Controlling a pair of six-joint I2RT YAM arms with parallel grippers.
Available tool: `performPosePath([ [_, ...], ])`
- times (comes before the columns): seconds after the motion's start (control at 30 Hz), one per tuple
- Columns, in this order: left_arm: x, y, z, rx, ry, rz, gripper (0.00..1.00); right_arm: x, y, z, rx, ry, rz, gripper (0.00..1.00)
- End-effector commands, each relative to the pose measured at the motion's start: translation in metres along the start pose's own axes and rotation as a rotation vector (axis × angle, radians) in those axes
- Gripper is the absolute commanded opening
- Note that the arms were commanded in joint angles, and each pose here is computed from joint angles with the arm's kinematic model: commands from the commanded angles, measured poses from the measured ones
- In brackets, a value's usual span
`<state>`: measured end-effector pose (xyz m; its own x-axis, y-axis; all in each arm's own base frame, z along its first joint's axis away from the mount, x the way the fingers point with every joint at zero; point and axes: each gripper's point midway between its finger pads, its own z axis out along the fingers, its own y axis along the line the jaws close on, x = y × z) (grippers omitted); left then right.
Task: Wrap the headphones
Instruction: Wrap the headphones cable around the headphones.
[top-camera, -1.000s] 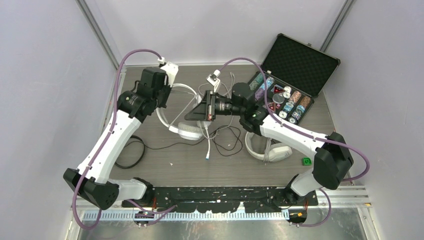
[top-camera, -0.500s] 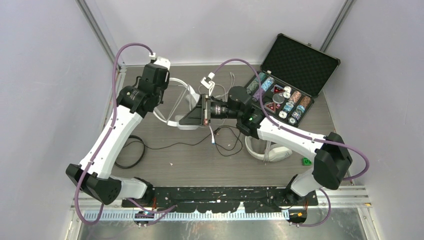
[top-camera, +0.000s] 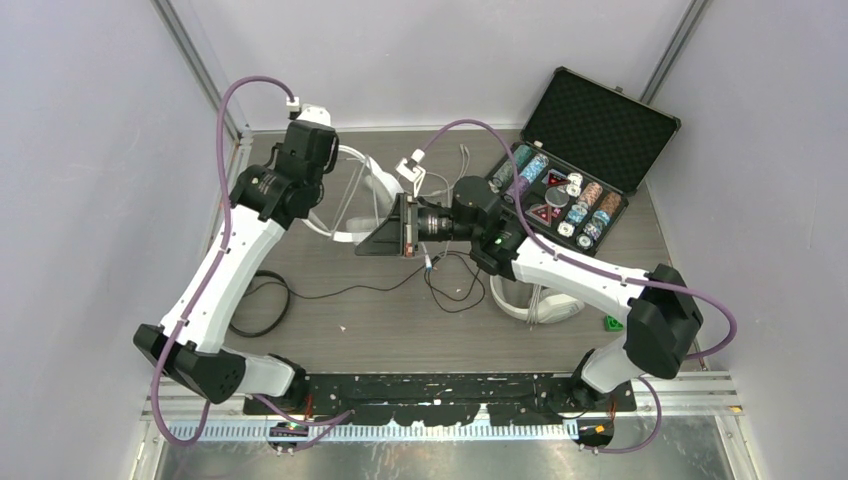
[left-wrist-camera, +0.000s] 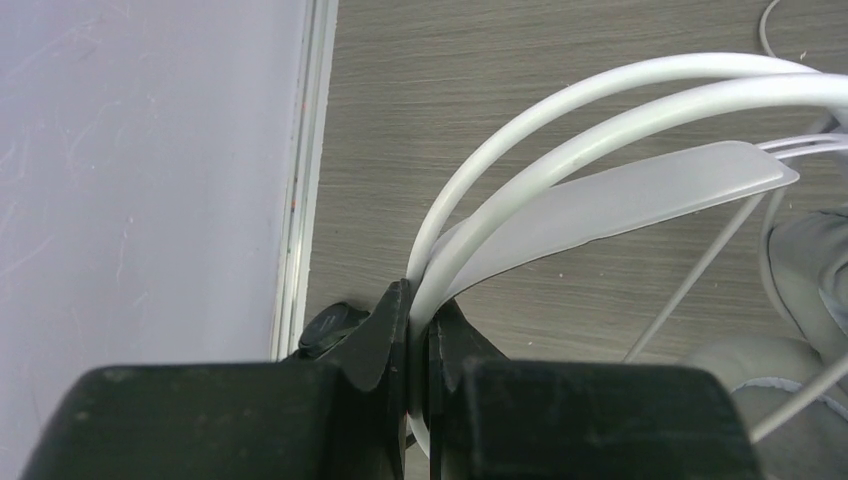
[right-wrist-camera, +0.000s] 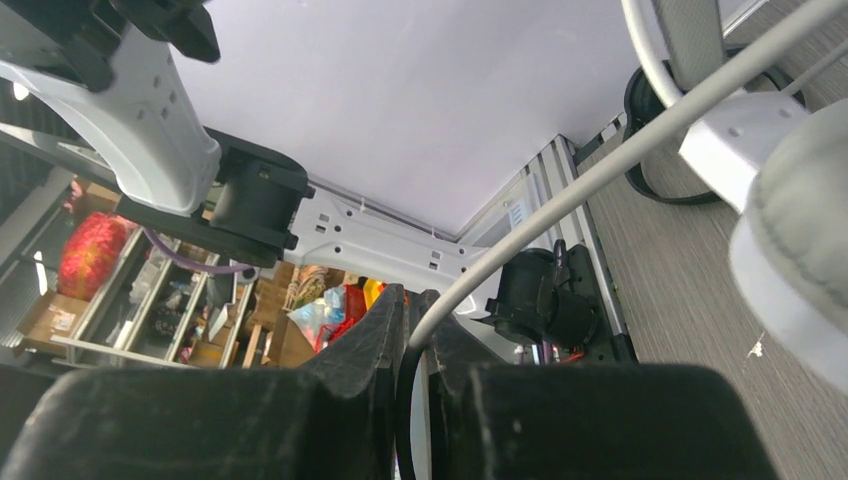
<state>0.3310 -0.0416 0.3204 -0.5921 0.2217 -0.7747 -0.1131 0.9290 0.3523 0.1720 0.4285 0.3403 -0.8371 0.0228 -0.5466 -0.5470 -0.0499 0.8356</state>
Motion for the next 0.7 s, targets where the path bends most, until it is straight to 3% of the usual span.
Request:
performPosePath([
  [0.0, -0.040, 0.019, -0.009, -0.083, -0.127, -0.225, 0.00, 0.012, 0.033, -0.006, -0.075, 0.033, -0.107, 0.17],
  [0.47, -0.072, 0.030, -0.011, -0.109, -0.202, -0.417, 0.00, 0.026, 0.042, -0.006, -0.048, 0.042, -0.141, 0.18],
  [0.67, -0.072, 0.015, -0.013, -0.013, -0.194, -0.524, 0.00, 0.004, 0.014, 0.004, 0.093, -0.096, -0.282, 0.04],
])
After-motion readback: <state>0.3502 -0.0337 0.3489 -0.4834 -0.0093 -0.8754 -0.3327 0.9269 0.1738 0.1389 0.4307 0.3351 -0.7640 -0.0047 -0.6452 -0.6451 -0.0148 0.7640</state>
